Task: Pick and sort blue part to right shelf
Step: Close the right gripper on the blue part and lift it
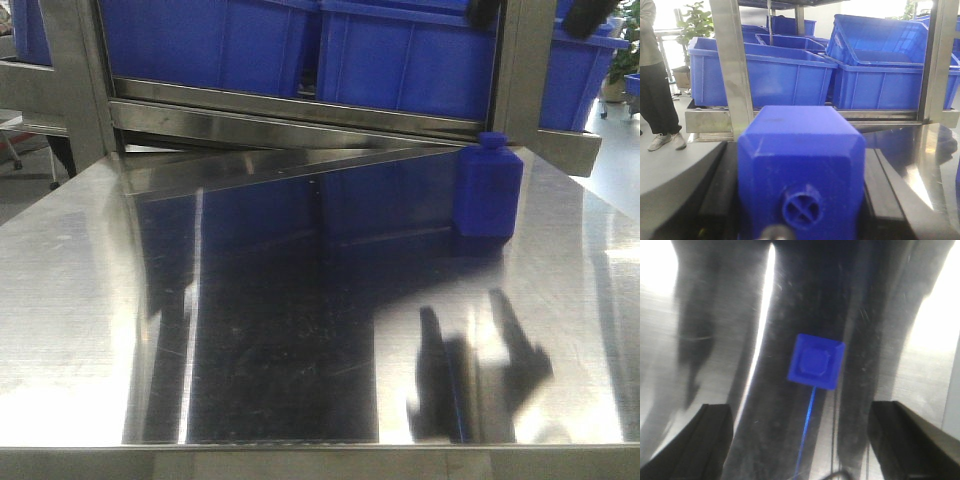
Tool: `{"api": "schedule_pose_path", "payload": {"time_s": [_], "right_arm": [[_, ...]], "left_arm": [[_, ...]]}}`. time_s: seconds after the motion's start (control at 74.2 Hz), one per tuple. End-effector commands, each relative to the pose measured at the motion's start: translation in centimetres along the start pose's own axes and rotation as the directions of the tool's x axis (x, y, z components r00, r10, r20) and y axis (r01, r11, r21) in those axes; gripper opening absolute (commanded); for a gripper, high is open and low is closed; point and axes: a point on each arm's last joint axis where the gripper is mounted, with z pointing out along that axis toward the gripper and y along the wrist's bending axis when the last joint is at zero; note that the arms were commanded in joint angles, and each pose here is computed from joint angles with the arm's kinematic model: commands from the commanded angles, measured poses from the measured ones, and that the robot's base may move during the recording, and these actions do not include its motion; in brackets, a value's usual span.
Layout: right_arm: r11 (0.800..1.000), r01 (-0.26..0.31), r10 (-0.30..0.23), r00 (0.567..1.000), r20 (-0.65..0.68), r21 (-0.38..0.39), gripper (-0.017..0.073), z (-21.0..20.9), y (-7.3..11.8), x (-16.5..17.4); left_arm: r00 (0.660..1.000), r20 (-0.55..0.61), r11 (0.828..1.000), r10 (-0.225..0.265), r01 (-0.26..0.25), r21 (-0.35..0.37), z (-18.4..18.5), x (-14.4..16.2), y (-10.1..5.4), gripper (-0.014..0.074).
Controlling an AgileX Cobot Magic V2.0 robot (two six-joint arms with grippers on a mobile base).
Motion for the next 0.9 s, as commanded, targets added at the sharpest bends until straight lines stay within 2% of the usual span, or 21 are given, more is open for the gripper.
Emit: {"api": "schedule_pose_path", "payload": {"time_s": [0.0,0.324,0.458,0.566,0.661,0.715,0.89], "right_arm": [[1.0,0.0,0.0,0.999,0.046,0.001,0.0624,-0.4,0.1,-1.0],[0.999,-0.004,0.007,0.997,-0.077,0.043,0.0622,8.1,-0.9,-1.4],[0.999,-0.006,0.012,0.993,-0.118,0.049,0.0614,10.3,-1.2,-1.2],[0.999,-0.007,0.014,0.991,-0.132,0.051,0.0501,11.0,-1.3,-1.1],[0.999,-0.006,0.013,0.992,-0.125,0.05,0.0309,10.8,-1.2,-1.2],[0.999,-0.005,0.011,0.993,-0.121,0.05,0.0239,10.6,-1.2,-1.2],[0.998,0.009,-0.005,0.997,-0.074,0.06,0.022,8.2,-1.1,-1.4]], "left_arm": [[0.994,0.108,1.0,-0.001,0.0,0.009,-0.1,-1.6,0.0,0.0294],[0.994,0.108,1.0,-0.001,0.0,0.009,-0.1,-1.6,0.0,0.0294],[0.994,0.108,1.0,-0.001,0.0,0.009,-0.1,-1.6,0.0,0.0294],[0.994,0.108,1.0,-0.001,0.0,0.009,-0.1,-1.6,0.0,0.0294],[0.994,0.108,1.0,-0.001,0.0,0.009,-0.1,-1.6,0.0,0.0294],[0.994,0.108,1.0,-0.001,0.0,0.009,-0.1,-1.6,0.0,0.0294],[0.994,0.108,1.0,-0.001,0.0,0.009,-0.1,-1.6,0.0,0.0294]]}}
